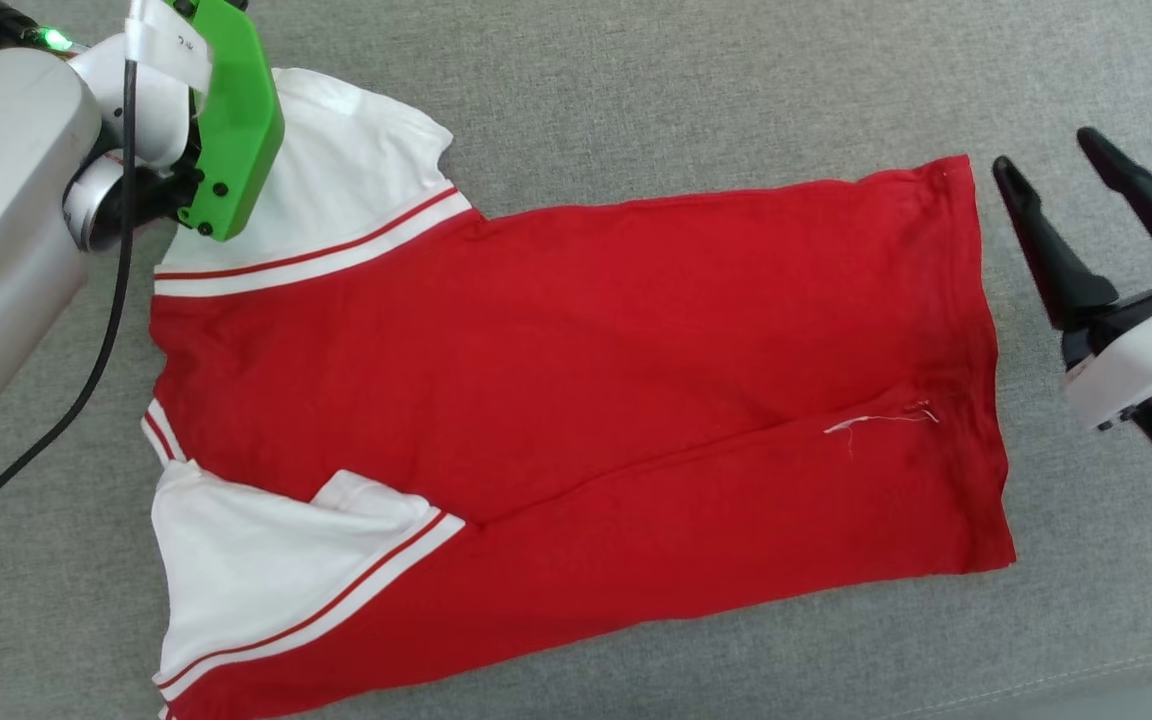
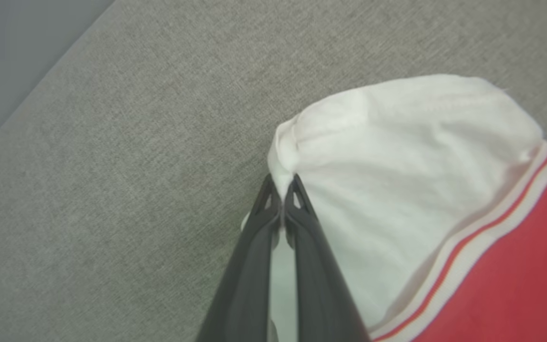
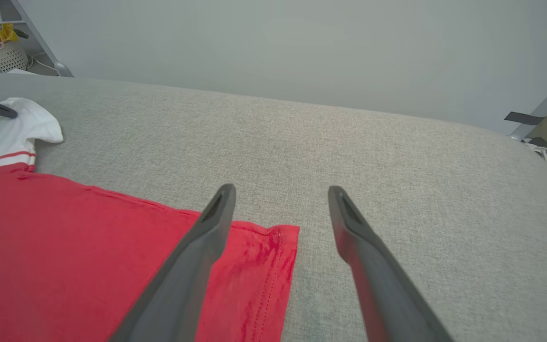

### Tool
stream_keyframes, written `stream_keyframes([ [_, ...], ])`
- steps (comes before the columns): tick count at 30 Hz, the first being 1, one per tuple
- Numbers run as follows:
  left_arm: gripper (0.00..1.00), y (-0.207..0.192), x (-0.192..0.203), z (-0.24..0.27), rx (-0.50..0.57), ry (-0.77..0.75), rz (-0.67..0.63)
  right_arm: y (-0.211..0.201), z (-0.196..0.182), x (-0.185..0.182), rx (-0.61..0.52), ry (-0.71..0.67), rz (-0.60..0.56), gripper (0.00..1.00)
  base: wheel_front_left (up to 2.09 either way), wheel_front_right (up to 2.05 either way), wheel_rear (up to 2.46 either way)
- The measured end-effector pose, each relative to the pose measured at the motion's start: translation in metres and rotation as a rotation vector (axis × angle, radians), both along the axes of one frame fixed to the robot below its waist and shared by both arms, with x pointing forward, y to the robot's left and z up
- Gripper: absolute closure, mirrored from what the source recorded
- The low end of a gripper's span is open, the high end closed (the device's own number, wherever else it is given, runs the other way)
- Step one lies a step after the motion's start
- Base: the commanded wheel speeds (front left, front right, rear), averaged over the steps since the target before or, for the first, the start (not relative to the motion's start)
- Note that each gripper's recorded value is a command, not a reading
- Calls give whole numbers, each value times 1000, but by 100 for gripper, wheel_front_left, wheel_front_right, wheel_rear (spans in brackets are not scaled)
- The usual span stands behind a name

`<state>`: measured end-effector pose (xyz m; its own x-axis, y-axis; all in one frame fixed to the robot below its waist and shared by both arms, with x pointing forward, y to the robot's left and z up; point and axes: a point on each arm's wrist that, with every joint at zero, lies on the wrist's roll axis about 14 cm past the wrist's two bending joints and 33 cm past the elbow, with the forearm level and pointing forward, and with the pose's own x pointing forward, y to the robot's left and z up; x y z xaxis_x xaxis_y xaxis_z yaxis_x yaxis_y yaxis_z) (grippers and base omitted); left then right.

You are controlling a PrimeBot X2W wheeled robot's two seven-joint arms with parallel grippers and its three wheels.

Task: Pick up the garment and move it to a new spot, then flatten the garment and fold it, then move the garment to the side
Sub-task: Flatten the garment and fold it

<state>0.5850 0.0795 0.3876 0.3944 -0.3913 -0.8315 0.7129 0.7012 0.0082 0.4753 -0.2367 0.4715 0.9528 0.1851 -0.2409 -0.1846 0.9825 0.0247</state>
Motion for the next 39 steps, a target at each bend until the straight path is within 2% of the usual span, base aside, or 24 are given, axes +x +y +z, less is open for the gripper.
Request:
stream_keyframes([
  [2,100,-3,-2,11,-31,-35,-6,-6,11,4,-33,-1,4,0,0,0,0],
  [6,100,-9,-9,38,-110,-108,-21,-14,18,8,-127,91,39,0,0,0,0],
  [9,100,-5,-16,50,-147,-149,-19,-11,10,7,-156,228,76,0,0,0,0],
  [10,100,1,-23,57,-174,-180,-12,-11,-4,3,-172,387,105,0,0,0,0],
  [16,100,9,-35,67,-209,-228,-4,-11,-27,6,-220,624,131,0,0,0,0],
  [24,100,16,-39,66,-231,-267,10,11,-65,22,-211,762,158,0,0,0,0],
  [28,100,17,-39,62,-251,-271,24,14,-96,17,-239,845,168,0,0,0,0],
  [33,100,22,-43,52,-265,-261,45,14,-114,13,-247,898,175,0,0,0,0],
  [34,100,23,-44,50,-265,-259,48,15,-114,13,-247,894,177,53,0,0,0],
  [35,100,24,-45,50,-266,-258,51,16,-113,15,-239,881,179,100,0,0,0],
  [39,100,24,-45,54,-279,-276,58,20,-104,22,-205,791,178,100,0,0,0],
])
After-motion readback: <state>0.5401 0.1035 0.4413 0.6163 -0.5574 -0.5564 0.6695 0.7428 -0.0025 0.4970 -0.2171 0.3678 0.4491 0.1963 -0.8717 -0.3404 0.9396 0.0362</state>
